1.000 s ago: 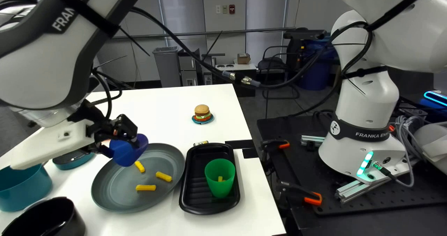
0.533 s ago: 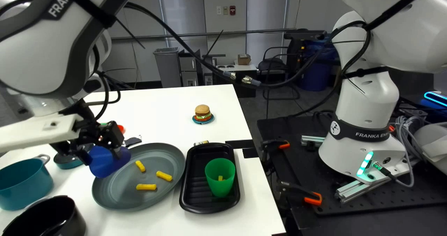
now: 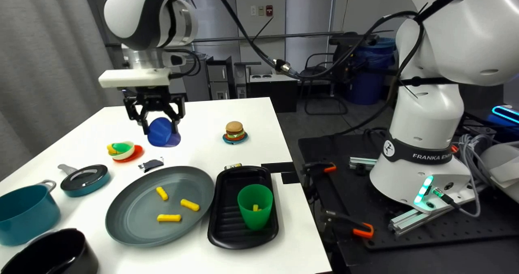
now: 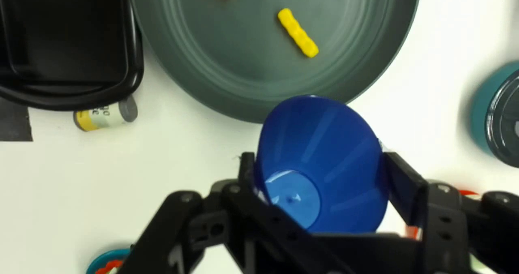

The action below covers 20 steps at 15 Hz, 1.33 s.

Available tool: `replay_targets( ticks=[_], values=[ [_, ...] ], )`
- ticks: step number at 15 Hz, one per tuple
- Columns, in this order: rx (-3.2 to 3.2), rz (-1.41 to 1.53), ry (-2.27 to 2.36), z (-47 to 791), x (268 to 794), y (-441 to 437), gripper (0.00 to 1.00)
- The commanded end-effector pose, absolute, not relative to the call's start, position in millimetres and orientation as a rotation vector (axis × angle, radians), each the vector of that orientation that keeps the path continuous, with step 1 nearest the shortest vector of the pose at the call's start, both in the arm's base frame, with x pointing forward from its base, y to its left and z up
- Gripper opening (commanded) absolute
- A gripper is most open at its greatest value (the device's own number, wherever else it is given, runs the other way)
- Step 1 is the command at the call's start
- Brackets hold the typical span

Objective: Pour the contents of the blue cup onto the plate

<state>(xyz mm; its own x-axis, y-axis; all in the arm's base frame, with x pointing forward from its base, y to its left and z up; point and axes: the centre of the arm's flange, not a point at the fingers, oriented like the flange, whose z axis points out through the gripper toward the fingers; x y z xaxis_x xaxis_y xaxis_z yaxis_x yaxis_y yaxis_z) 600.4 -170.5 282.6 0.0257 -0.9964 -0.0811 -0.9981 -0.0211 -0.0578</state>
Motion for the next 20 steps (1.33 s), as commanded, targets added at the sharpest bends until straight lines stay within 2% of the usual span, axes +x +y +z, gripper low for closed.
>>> replay_targets(
  ticks=[1, 10, 20],
  values=[
    [-2.137, 0.078, 1.978, 295, 560, -211, 0.52],
    [-2.081, 0.242, 1.697, 263, 546, -215, 0.52],
    [-1.977, 0.277, 1.686, 238, 527, -246, 0.52]
  ],
)
